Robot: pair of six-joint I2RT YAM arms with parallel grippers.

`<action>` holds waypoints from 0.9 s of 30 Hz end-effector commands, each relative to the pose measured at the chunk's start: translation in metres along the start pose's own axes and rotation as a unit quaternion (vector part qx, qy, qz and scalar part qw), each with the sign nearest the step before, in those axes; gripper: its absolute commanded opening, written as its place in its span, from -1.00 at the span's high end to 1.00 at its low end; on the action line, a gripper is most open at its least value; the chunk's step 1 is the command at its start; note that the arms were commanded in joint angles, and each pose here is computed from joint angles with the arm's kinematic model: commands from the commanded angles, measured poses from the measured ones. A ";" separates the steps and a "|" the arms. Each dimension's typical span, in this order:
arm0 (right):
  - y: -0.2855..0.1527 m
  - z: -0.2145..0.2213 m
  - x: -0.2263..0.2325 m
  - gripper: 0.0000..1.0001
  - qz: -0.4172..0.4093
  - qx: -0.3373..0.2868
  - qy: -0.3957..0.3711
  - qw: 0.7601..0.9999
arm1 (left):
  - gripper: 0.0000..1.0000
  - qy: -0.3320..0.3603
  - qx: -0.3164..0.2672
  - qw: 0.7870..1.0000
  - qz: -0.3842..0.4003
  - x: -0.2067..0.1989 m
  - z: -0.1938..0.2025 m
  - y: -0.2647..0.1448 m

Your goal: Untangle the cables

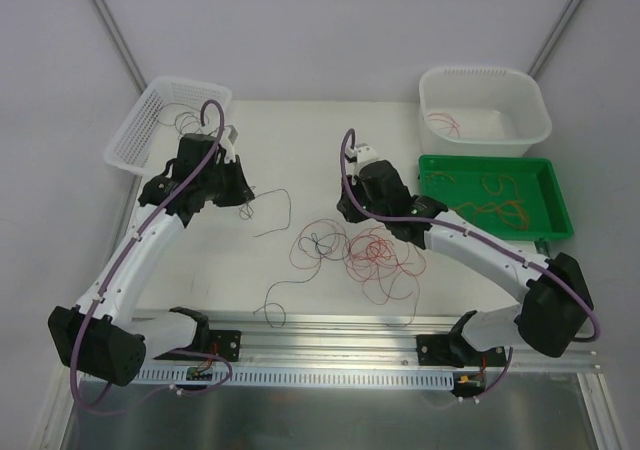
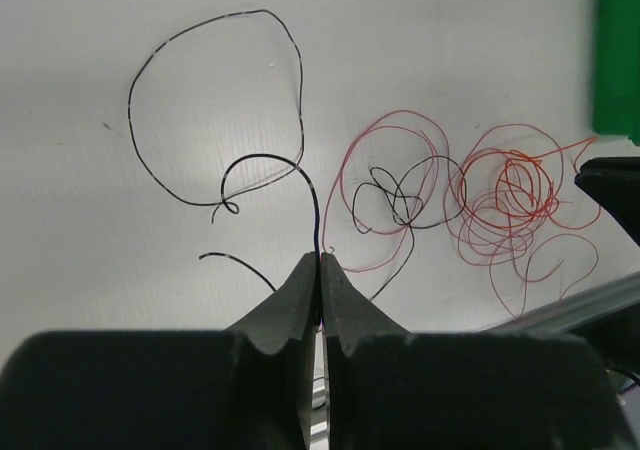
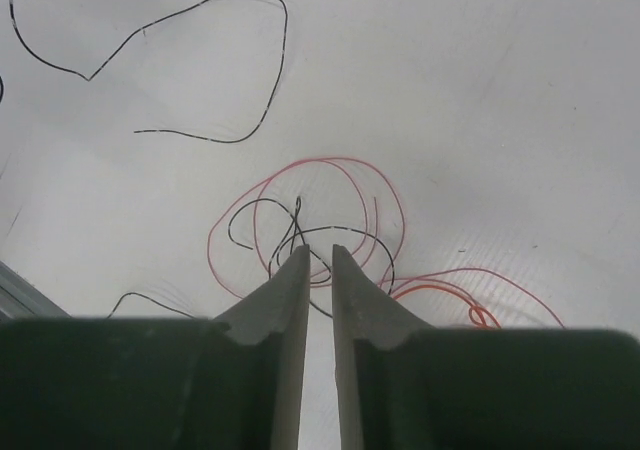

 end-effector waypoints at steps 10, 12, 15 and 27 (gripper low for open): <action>0.011 0.028 0.004 0.08 -0.018 0.058 0.022 0.998 | 0.66 0.006 0.046 0.999 -0.002 -0.006 0.001 0.054; 0.004 0.032 0.001 -0.07 -0.016 0.062 0.015 0.998 | 0.60 0.022 0.075 0.997 -0.009 -0.011 0.006 0.074; -0.009 0.037 -0.003 -0.27 -0.012 0.062 0.003 0.998 | 0.52 0.048 0.113 0.992 -0.014 -0.019 0.018 0.096; -0.067 0.061 -0.028 -0.61 0.004 0.042 -0.018 0.999 | -0.45 0.117 0.161 0.979 -0.048 -0.031 0.044 0.129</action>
Point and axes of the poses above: each gripper's point midway between its finger pads, its own y axis out along the fingers, its own x axis along the line the jaws close on, z = x × y, the point moved 8 cm from there along -y, back along the fingers, and after that the axes turned 5 degrees about y, right-handed, at the moved point
